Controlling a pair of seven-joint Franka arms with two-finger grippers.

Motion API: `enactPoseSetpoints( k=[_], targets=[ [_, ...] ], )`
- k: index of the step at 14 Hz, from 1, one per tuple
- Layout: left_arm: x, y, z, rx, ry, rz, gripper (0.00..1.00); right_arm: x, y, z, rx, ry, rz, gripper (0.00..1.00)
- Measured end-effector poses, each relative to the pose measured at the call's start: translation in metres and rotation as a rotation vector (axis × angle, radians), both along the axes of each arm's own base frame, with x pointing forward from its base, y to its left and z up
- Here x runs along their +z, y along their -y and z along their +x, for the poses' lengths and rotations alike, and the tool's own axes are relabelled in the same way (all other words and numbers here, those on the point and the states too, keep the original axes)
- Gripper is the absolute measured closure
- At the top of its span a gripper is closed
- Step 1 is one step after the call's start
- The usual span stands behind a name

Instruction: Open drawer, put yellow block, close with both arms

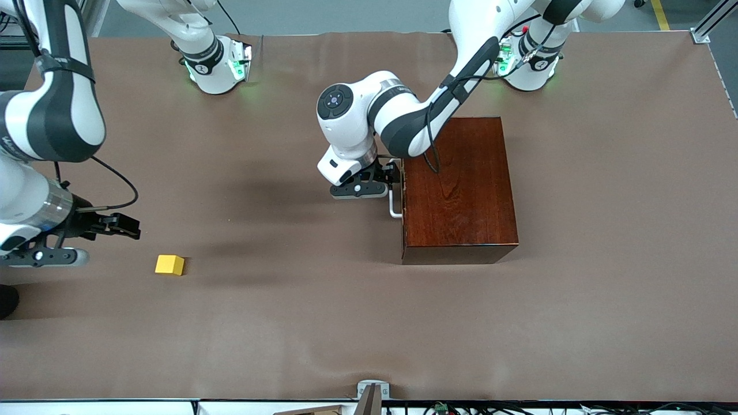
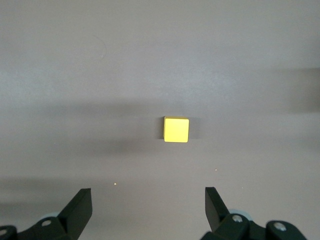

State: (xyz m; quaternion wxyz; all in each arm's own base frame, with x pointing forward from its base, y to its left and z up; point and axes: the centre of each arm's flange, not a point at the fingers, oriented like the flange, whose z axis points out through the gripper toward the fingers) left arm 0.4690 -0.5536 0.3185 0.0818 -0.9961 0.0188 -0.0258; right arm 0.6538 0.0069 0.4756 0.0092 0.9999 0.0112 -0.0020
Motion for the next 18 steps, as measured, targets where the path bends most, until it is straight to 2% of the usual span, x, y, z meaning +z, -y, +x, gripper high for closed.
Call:
enactPoseSetpoints(
  k=[12,18],
  targets=[
    [-0.01,-0.001,0.002,0.003,-0.007,0.008,0.0,-0.038,0.008,0.008,-0.017,-0.044,-0.007,0.0],
    [-0.012,-0.007,0.005,0.013,-0.011,0.03,0.0,-0.068,0.018,0.014,-0.108,-0.064,-0.013,0.0]
  ],
)
